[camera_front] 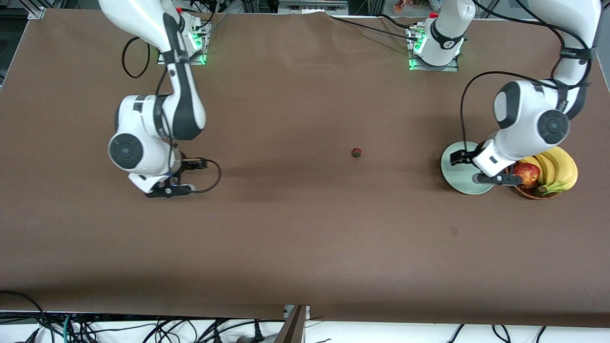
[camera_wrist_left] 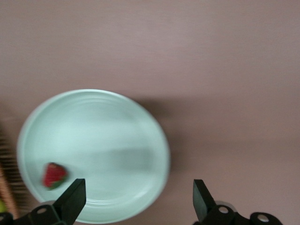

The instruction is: Collect all strawberries into plate

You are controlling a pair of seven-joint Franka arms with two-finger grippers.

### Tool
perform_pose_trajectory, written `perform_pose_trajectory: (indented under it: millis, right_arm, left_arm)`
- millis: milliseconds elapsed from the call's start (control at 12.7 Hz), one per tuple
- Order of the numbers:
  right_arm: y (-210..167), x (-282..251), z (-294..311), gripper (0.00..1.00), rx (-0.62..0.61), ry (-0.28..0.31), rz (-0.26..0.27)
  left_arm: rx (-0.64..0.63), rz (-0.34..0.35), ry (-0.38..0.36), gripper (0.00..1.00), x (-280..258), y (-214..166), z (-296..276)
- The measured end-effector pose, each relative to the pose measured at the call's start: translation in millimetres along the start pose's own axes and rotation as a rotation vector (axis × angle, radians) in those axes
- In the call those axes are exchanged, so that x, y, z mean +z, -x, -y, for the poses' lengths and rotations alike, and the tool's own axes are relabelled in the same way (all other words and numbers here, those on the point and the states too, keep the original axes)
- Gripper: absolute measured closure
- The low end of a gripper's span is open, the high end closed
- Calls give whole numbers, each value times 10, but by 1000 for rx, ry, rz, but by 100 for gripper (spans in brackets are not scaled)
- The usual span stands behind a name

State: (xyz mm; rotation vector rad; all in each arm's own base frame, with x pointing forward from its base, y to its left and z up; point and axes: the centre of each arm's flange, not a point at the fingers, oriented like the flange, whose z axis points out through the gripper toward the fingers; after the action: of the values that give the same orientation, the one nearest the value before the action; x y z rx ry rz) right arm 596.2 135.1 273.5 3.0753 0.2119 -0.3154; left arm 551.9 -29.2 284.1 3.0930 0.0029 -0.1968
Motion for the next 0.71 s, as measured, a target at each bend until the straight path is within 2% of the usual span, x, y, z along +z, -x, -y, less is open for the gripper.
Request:
perform_pose_trajectory:
  millis: [236,472,708]
  right_arm:
    - [287,636,-445,18,-66,48,-50]
    - [446,789,-551,18,-58,21,-46]
    - [534,894,-655,18,-41,-31,-39]
  left_arm:
    - [-100,-16,28,0,35,145,-1152]
    - [-171,-51,59,0,220,420,-2151]
    - [-194,-75,40,0,607,593,-2607]
